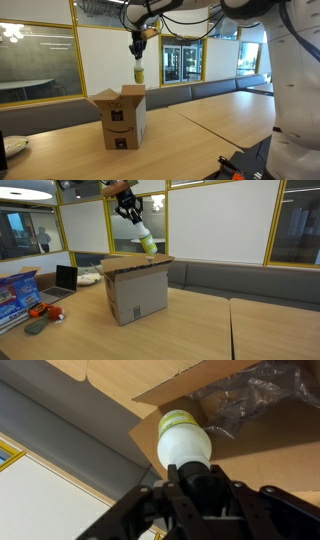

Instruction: Pick up the plastics and the bottle from the table and put them in the box

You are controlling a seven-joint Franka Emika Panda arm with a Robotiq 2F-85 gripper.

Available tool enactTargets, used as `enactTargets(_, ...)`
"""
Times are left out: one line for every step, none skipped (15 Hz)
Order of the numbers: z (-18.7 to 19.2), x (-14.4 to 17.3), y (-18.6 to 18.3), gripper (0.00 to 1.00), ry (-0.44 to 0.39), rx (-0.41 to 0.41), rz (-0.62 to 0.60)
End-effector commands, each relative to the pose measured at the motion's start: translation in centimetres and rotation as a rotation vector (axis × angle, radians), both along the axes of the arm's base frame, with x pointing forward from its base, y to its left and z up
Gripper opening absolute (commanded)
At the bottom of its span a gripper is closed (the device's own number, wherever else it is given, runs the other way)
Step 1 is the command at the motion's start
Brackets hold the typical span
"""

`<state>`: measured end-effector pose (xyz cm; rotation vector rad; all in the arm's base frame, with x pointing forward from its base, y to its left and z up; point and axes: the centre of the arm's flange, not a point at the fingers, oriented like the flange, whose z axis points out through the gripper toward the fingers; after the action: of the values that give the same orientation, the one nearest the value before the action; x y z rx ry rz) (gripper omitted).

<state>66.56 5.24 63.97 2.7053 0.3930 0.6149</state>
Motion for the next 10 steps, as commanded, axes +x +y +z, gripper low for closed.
enactTargets(0.0, 0.3, -0.5, 0.16, -0.033, 0.118, 0.004)
enactTargets(-0.7, 0.1, -0.9, 0.16, -0.026, 0.169, -0.003)
enactTargets(-1.5, 0.1, -1.1, 0.16, -0.021, 0.209, -0.011)
enactTargets(-2.3, 0.1, -1.4, 0.15, -0.014, 0.249, -0.017)
enactTargets(-3.2, 0.2, -1.5, 0.15, -0.006, 0.275, -0.024)
enactTargets(-3.9, 0.3, -1.7, 0.15, 0.002, 0.303, -0.03)
enactTargets(-4.8, 0.3, -1.8, 0.15, 0.012, 0.325, -0.036)
enactTargets(-5.6, 0.5, -1.8, 0.15, 0.013, 0.339, -0.045)
enactTargets(-6.5, 0.8, -1.7, 0.15, 0.01, 0.341, -0.057)
enactTargets(-7.5, 1.3, -1.3, 0.15, 0.006, 0.332, -0.056)
